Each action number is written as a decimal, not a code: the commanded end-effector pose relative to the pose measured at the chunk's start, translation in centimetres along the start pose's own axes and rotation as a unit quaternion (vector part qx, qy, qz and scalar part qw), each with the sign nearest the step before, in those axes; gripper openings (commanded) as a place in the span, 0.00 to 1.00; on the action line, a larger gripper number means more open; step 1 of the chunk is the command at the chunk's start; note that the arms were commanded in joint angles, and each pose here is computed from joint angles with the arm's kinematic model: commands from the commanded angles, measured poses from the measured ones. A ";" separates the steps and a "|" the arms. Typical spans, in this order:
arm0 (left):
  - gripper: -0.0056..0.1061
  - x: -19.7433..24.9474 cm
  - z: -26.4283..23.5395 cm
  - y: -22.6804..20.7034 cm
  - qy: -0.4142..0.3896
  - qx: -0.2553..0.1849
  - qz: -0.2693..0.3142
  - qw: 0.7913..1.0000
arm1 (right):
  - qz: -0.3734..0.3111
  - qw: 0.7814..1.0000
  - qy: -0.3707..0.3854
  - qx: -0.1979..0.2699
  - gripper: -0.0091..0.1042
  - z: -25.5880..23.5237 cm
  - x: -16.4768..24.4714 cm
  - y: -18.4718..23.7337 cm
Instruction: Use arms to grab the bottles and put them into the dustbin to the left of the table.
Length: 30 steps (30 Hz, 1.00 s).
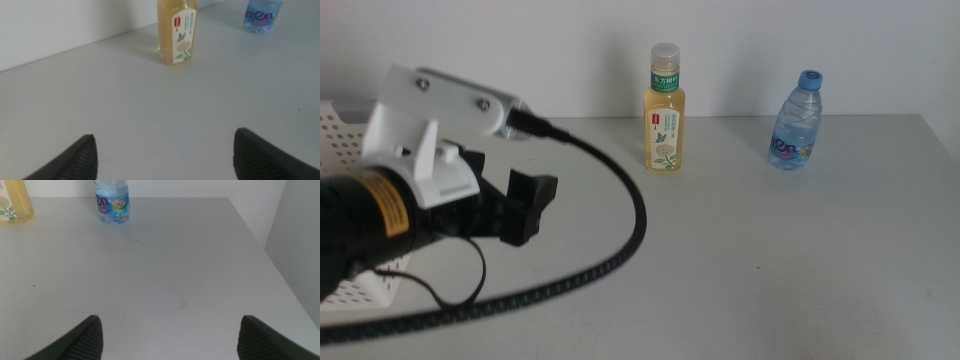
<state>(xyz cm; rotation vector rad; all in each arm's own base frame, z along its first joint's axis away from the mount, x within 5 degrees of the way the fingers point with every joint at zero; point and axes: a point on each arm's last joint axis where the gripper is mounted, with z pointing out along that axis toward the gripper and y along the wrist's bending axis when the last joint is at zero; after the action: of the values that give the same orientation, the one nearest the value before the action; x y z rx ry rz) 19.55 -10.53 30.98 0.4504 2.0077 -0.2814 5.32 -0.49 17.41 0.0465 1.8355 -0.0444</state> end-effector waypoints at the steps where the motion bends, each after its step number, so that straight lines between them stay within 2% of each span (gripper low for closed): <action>1: 0.87 0.3 -0.5 -0.4 -0.056 0.024 -0.004 0.998 | -0.011 0.999 -0.051 0.001 0.91 -0.3 -1.0 0.0; 6: 0.87 4.1 0.4 -0.5 -0.016 0.028 -0.005 0.999 | -0.011 0.999 -0.051 0.001 0.91 -0.3 -1.0 0.0; 14: 0.87 4.6 0.5 -0.5 -0.020 0.033 -0.004 0.999 | -0.011 0.999 -0.051 0.001 0.91 -0.3 -1.0 0.0; 17: 0.87 4.1 0.6 -0.7 -0.049 0.044 -0.006 0.998 | -0.011 0.999 -0.051 0.001 0.91 -0.3 -1.0 0.0; 21: 0.87 3.5 1.4 -1.1 -0.087 0.066 -0.053 0.993 | -0.011 0.999 -0.051 0.001 0.91 -0.3 -1.0 0.0; 30: 0.87 4.4 6.2 -2.1 -0.119 0.111 -0.085 0.983 | -0.011 0.999 -0.051 0.001 0.91 -0.3 -1.0 0.0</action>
<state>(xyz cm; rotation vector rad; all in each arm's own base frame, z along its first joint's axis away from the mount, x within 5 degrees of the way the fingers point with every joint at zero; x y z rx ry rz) 21.21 -13.14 22.58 0.4030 1.9301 -0.5479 5.32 -0.49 17.41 0.0465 1.8355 -0.0444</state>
